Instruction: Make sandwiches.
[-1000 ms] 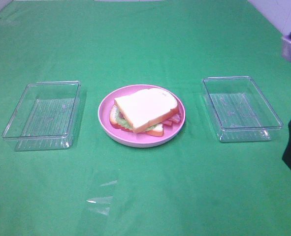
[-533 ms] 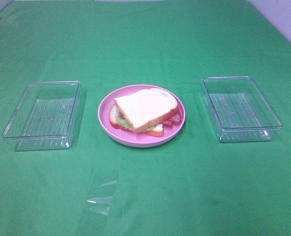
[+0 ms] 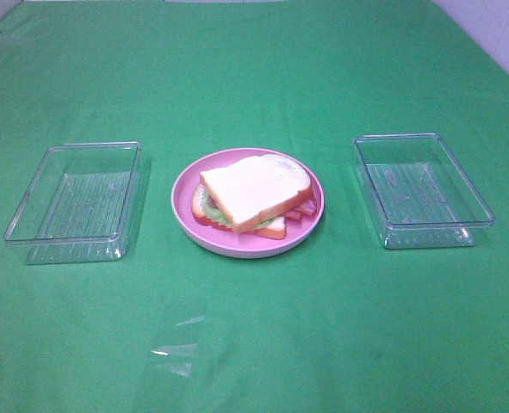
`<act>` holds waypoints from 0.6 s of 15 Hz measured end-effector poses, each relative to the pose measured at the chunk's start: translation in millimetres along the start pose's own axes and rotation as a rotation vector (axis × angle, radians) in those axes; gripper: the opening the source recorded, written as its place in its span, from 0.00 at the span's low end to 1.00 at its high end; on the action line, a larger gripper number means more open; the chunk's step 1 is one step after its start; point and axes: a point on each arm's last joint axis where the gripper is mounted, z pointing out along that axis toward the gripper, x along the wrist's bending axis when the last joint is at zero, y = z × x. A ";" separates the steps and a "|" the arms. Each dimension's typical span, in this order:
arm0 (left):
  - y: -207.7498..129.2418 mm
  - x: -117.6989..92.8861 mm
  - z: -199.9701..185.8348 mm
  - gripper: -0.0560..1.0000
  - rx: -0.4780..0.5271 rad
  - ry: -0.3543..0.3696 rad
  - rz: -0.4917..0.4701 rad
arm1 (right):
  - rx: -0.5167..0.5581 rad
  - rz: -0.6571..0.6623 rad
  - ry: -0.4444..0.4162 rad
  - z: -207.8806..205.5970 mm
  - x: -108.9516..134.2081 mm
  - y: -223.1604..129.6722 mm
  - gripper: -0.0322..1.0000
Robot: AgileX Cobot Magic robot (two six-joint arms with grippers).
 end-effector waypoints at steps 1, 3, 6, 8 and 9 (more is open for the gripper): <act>0.0 0.0 0.0 0.99 0.000 0.000 0.000 | 0.043 0.000 -0.002 0.6 -0.2 -4.2 0.96; 0.0 0.0 0.0 0.99 0.000 0.000 0.000 | 0.090 0.001 -0.001 2.9 -0.1 -9.4 0.96; 0.0 0.0 0.0 0.99 0.000 0.000 0.000 | 0.090 0.001 0.000 2.9 -0.1 -9.4 0.96; 0.0 0.0 0.0 0.99 0.000 0.000 0.000 | 0.091 0.001 0.000 2.9 -0.1 -9.5 0.96; 0.0 0.0 0.0 0.99 0.000 0.000 0.000 | 0.091 0.001 0.000 2.9 -0.1 -9.5 0.96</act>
